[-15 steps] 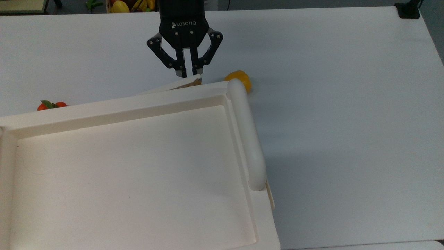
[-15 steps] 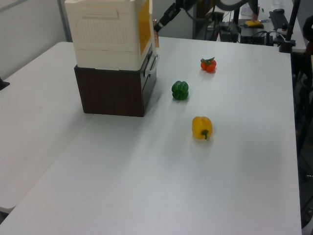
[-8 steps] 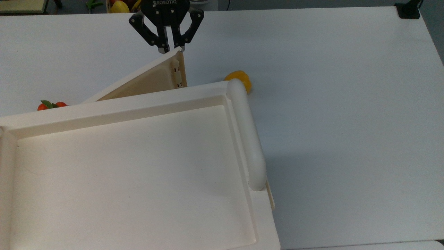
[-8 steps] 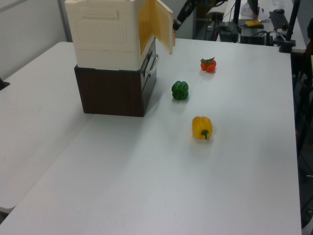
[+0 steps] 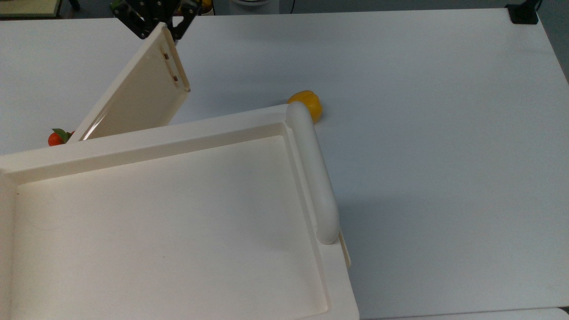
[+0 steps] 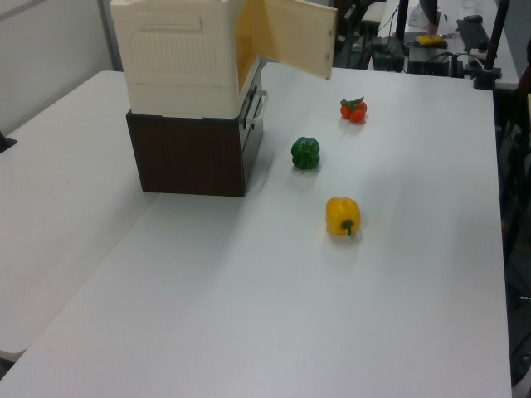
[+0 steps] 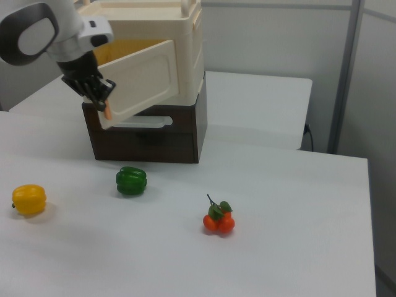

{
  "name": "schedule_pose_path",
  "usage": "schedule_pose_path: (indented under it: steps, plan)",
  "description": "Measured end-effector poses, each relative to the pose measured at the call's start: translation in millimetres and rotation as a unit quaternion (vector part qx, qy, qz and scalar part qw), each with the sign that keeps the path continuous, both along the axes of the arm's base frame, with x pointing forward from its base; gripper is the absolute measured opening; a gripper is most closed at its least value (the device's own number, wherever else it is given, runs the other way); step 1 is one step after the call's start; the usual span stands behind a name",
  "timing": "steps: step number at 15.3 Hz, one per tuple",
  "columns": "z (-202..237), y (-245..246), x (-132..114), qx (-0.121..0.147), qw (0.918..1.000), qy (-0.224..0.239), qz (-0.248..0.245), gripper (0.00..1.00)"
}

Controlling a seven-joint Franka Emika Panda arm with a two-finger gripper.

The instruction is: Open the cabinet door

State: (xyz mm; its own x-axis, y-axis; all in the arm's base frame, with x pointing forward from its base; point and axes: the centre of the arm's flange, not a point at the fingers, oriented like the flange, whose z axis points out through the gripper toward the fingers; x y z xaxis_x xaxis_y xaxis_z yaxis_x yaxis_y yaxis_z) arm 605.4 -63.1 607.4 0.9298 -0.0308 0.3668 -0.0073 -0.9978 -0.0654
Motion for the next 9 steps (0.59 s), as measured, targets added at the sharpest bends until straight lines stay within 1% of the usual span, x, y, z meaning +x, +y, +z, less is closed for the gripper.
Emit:
schedule_pose_path:
  steps: [1,2,3,4,6,8,9]
  plan:
    - [1.2,-14.9,-3.0,0.001,1.0,0.0,-0.007,0.13]
    - [0.8,-30.2,-6.6,0.002,0.9999,0.004,-0.012,0.18]
    - [-0.6,-44.9,-10.7,0.002,0.9998,0.011,-0.015,0.18]
    - [-2.2,-58.0,-15.4,0.001,0.9996,0.021,-0.017,0.22]
    - [-0.8,-83.6,-26.3,-0.001,0.9993,0.033,-0.02,0.41]
    - [6.4,-104.6,-38.1,-0.002,0.9991,0.034,-0.027,0.62]
    - [10.5,-112.8,-44.2,-0.001,0.9989,0.034,-0.032,0.7]
